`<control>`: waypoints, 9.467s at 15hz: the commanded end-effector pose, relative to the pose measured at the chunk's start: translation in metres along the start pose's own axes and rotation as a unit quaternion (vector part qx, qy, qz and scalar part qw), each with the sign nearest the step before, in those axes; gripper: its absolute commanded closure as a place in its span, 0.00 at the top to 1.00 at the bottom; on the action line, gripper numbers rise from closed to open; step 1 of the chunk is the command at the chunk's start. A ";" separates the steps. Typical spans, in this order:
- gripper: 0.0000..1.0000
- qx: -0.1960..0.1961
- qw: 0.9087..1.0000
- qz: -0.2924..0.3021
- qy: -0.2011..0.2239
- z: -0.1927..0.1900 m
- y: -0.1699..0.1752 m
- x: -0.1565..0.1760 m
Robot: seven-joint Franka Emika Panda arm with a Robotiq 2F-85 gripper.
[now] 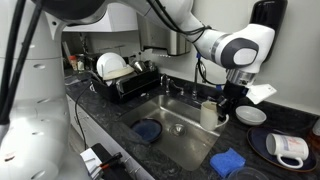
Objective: Pick up the white mug from the counter and put it inside the sink
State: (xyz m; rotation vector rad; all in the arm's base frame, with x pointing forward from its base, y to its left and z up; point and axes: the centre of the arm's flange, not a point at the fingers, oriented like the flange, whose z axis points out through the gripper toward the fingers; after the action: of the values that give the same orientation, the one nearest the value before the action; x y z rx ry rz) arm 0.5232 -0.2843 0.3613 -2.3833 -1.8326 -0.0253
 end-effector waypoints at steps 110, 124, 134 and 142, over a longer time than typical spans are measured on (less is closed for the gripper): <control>1.00 -0.059 0.919 -0.388 -0.023 -0.084 -0.015 0.003; 1.00 -0.054 0.770 -0.636 -0.018 -0.114 0.012 0.171; 1.00 -0.059 0.790 -0.609 -0.045 -0.112 0.042 0.242; 1.00 -0.038 0.775 -0.621 -0.112 -0.128 0.039 0.211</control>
State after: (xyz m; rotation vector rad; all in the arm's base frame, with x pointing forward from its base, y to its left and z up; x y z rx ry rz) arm 0.6331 -0.0909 0.4938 -0.8180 -3.1156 -0.0261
